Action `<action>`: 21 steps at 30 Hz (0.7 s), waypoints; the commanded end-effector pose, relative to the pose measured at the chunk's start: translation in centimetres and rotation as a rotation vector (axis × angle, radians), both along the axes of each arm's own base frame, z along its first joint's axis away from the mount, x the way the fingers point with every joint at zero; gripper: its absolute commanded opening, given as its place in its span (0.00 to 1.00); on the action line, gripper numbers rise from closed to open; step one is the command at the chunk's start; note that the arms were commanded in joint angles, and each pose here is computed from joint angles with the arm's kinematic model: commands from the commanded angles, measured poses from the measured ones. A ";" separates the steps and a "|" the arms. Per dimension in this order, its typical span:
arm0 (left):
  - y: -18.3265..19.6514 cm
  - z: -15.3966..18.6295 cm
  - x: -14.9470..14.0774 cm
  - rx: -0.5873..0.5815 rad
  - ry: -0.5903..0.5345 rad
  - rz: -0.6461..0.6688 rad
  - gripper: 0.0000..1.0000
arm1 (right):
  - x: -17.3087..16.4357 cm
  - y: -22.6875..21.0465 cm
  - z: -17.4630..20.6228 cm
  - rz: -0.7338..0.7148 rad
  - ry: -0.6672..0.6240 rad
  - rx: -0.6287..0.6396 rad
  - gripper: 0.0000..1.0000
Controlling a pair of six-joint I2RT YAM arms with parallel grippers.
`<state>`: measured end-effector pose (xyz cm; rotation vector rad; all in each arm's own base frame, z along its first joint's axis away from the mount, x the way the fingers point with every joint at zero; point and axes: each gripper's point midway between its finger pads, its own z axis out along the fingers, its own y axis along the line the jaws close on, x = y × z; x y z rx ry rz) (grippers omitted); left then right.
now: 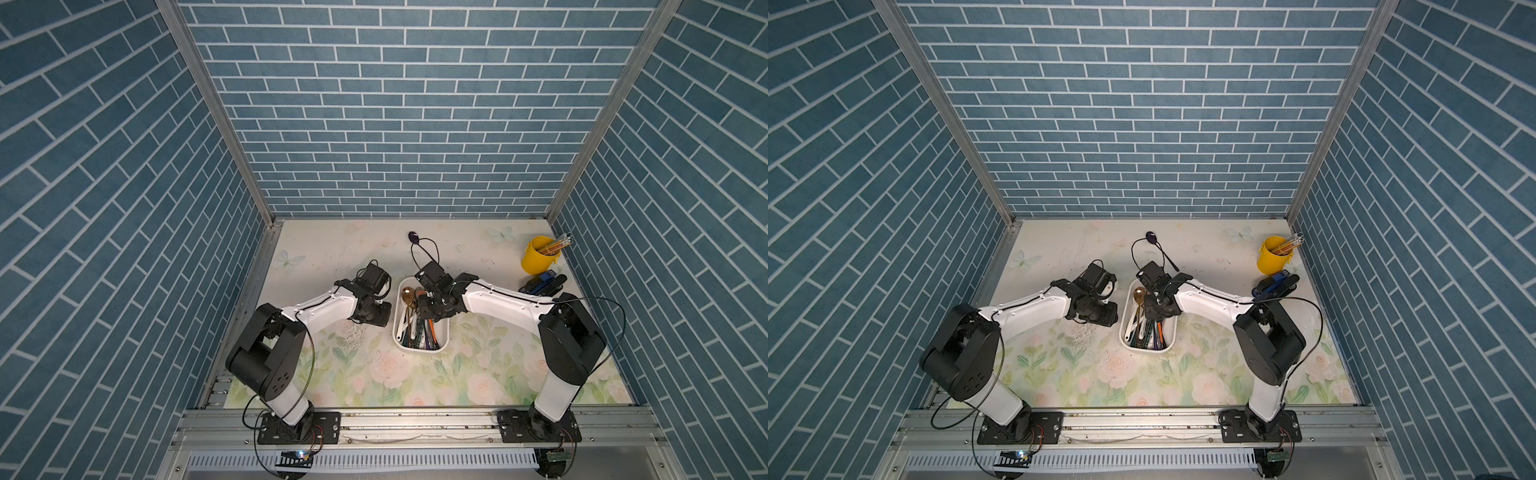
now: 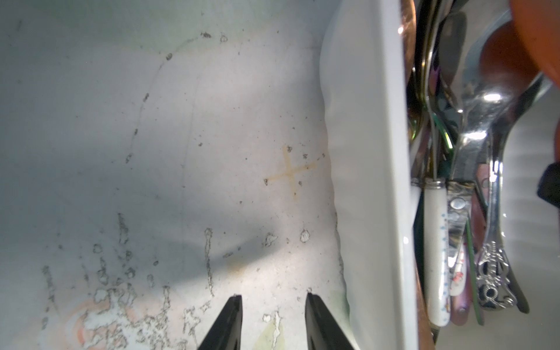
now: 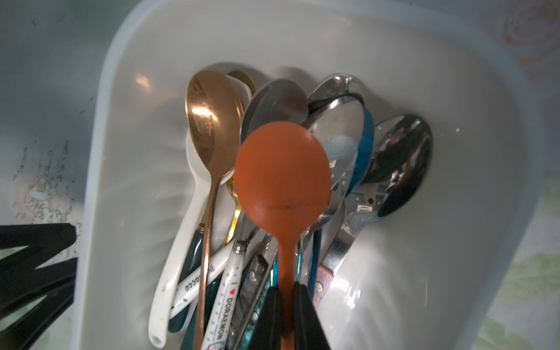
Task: Put the spoon into the storage box
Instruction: Place the spoon in the storage box.
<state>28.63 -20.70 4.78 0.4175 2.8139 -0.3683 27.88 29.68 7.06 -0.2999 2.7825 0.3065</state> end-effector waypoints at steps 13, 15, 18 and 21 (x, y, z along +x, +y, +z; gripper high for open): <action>0.3 4.3 2.9 0.050 -0.117 0.018 0.41 | 1.7 -0.6 4.6 0.095 -0.100 -0.095 0.32; 0.4 5.0 3.5 0.060 -0.137 0.024 0.41 | 2.9 -0.4 6.3 0.133 -0.155 -0.098 0.34; 0.7 5.5 4.3 0.061 -0.149 0.040 0.41 | 5.6 -0.7 7.9 0.148 -0.203 -0.080 0.34; 1.0 5.4 4.3 0.064 -0.142 0.051 0.42 | 8.5 -0.7 9.0 0.176 -0.205 -0.028 0.36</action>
